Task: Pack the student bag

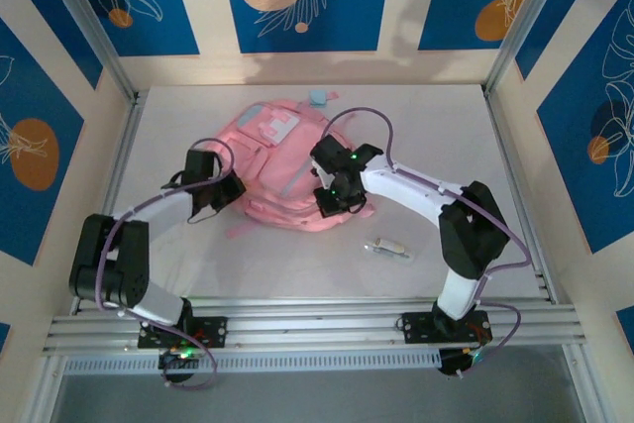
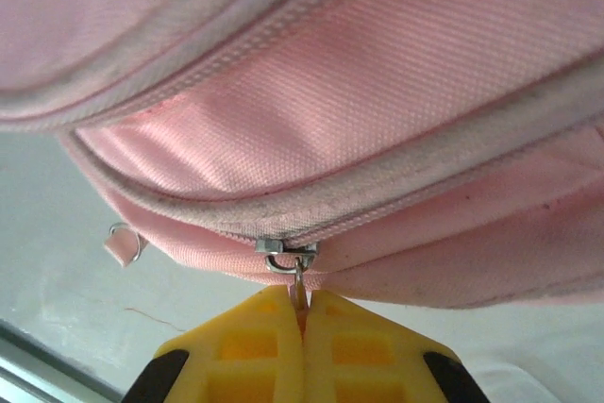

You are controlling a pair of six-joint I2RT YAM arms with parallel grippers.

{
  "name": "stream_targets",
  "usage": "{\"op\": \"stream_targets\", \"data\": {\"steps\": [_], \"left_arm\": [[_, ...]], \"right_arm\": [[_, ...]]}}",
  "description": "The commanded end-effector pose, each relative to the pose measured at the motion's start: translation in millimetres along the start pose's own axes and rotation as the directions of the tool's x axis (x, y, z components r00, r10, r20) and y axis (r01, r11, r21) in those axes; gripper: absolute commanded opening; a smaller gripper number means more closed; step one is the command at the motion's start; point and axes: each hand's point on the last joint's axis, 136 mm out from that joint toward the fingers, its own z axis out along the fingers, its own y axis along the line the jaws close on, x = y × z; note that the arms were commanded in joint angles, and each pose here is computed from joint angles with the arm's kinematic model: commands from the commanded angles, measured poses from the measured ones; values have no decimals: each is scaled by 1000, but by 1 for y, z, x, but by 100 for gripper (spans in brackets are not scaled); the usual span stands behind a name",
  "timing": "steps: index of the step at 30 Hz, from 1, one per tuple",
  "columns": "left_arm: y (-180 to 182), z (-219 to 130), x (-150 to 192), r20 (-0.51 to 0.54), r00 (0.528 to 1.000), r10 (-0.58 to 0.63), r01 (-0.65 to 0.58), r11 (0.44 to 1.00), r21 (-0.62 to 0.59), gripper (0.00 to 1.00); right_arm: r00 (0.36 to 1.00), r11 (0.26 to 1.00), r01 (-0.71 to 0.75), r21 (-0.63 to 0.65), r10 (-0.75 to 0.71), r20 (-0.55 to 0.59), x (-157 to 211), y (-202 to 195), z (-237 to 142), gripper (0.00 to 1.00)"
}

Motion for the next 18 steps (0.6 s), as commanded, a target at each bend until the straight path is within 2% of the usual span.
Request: {"op": "stream_targets", "data": {"steps": [1, 2, 3, 4, 7, 12, 18], "left_arm": [[12, -2, -57, 149, 988, 43, -29, 995, -97, 6], [7, -1, -62, 144, 989, 42, -30, 995, -90, 19], [2, -1, -66, 136, 990, 44, -33, 996, -82, 39], [-1, -2, -66, 126, 991, 45, -35, 996, -76, 53], [-9, -10, -63, 106, 994, 36, -31, 998, -53, 78], [-5, -31, -37, 75, 997, 17, -14, 999, -35, 85], [9, -54, 4, 44, 998, -47, 48, 999, -13, 85]], "right_arm": [[994, 987, 86, -132, -93, -48, 18, 33, 6, 0], [993, 979, 104, -174, -112, -36, 14, 45, 10, 0], [992, 973, 115, -199, -123, -24, 10, 55, 13, 0], [992, 970, 120, -213, -126, -15, 7, 61, 14, 0], [989, 949, 146, -279, -141, 36, -10, 88, 16, 0], [985, 913, 169, -372, -141, 99, -42, 127, 15, 0], [983, 876, 171, -452, -120, 140, -76, 160, 14, 0]]}}
